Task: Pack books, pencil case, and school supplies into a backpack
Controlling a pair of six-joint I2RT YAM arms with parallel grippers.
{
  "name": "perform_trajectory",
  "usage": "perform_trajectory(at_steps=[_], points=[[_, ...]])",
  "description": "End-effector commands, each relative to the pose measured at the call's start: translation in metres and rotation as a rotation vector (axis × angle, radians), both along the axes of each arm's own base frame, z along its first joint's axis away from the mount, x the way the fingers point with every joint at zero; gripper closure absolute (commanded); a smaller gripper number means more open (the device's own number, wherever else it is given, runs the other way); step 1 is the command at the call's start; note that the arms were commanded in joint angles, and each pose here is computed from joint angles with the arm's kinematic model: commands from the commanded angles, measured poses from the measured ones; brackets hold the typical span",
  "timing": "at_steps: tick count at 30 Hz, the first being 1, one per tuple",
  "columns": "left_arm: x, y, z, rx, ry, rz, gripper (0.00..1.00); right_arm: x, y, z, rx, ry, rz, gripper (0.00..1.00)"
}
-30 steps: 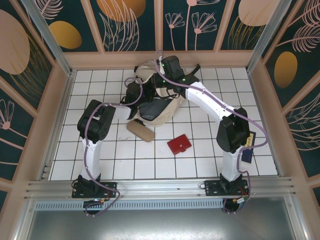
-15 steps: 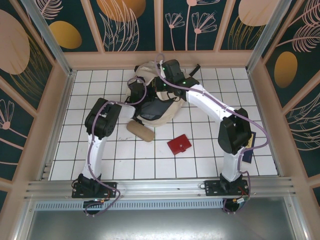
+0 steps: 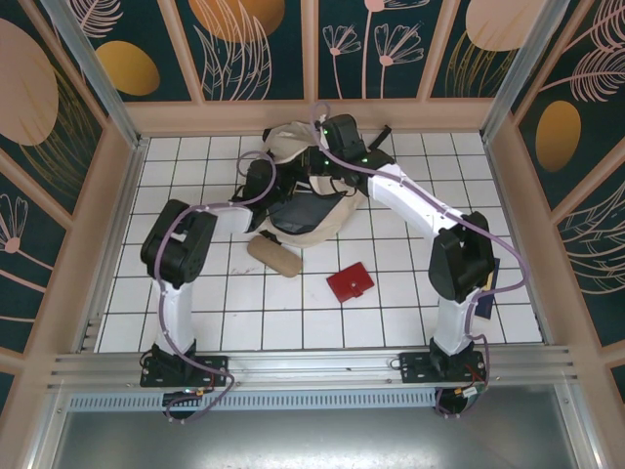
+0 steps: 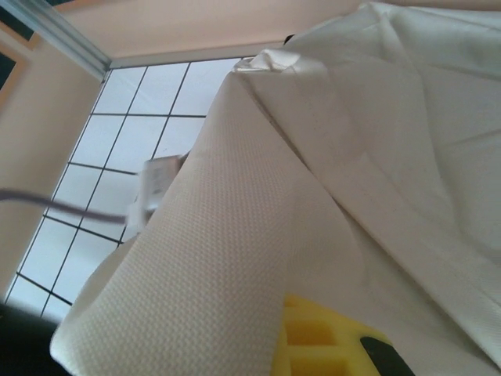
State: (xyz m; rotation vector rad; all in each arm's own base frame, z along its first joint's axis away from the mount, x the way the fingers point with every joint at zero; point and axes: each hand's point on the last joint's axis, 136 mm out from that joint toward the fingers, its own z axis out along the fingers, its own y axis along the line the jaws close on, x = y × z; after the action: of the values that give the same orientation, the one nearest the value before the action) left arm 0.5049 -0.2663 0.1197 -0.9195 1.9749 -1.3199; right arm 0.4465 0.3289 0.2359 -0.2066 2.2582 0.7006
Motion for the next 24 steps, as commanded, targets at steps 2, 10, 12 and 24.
perform_trajectory(at_steps=[2, 10, 12, 24], points=[[-0.037, 0.006, -0.005, 0.015, 0.100, -0.060, 0.34, 0.012, -0.004, 0.022, 0.072, -0.039, -0.040, 0.98], [-0.092, 0.033, 0.010, 0.090, 0.126, -0.077, 0.33, 0.017, 0.000, 0.010, 0.073, -0.010, -0.033, 0.97], [-0.106, 0.041, 0.011, 0.128, 0.140, -0.079, 0.32, 0.015, 0.003, 0.003, 0.067, 0.006, -0.024, 0.97], [-0.163, 0.098, 0.034, 0.487, 0.111, -0.102, 0.19, -0.017, -0.001, -0.038, 0.001, 0.054, 0.021, 0.42]])
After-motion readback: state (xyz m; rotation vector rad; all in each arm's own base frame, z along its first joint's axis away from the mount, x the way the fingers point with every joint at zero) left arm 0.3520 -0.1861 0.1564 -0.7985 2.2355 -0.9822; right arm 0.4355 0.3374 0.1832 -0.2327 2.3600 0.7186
